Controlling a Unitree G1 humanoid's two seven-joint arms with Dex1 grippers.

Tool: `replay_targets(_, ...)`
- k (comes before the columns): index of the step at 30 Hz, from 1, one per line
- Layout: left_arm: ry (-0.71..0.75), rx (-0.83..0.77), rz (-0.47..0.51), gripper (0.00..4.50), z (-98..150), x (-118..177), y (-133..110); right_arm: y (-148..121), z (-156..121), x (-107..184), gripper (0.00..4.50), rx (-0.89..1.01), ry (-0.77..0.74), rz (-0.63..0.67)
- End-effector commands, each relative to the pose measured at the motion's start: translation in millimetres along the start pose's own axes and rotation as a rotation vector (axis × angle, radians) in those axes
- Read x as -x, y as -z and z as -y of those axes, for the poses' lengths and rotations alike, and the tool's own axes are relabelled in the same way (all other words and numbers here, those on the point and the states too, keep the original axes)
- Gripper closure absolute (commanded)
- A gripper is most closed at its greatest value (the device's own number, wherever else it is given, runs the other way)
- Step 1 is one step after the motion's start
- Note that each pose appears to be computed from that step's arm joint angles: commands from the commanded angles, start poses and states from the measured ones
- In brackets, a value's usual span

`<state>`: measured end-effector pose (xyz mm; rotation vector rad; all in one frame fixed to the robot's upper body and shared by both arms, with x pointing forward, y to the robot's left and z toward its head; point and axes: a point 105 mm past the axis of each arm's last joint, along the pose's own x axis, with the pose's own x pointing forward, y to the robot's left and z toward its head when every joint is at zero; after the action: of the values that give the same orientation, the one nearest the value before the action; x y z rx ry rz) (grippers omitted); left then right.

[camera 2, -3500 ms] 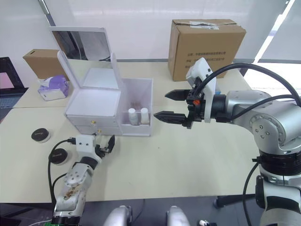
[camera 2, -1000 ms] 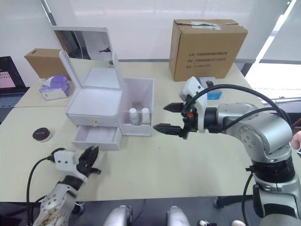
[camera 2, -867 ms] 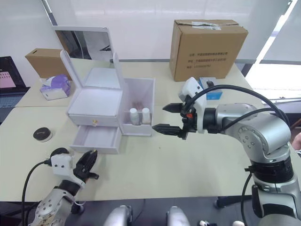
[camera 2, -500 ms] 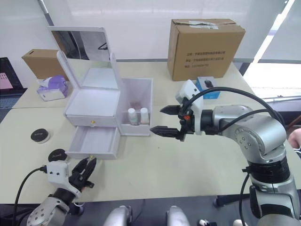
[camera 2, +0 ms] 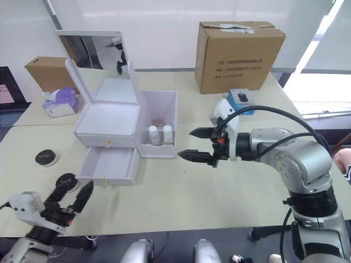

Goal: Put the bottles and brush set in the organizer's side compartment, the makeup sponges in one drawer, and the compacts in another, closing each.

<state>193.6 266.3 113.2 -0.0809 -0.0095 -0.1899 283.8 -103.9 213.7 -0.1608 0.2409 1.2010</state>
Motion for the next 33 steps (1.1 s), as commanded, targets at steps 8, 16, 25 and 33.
replay_targets(8,-0.064,-0.227,-0.178,0.02,-135.6,59.5,-37.5,10.6,28.6,82.3,0.0,0.049,0.12,-0.086)
replay_targets(16,-0.096,-0.28,-0.27,0.02,-189.3,78.0,-58.2,44.6,57.1,126.3,0.0,-0.042,0.265,-0.14)
replay_targets(25,-0.061,-0.306,-0.26,0.02,-195.2,70.9,-66.6,40.3,58.7,122.0,0.0,-0.031,0.24,-0.127)
replay_targets(33,-0.022,-0.286,-0.232,0.02,-181.0,70.6,-57.8,-16.2,38.3,68.9,0.0,0.098,0.013,-0.087)
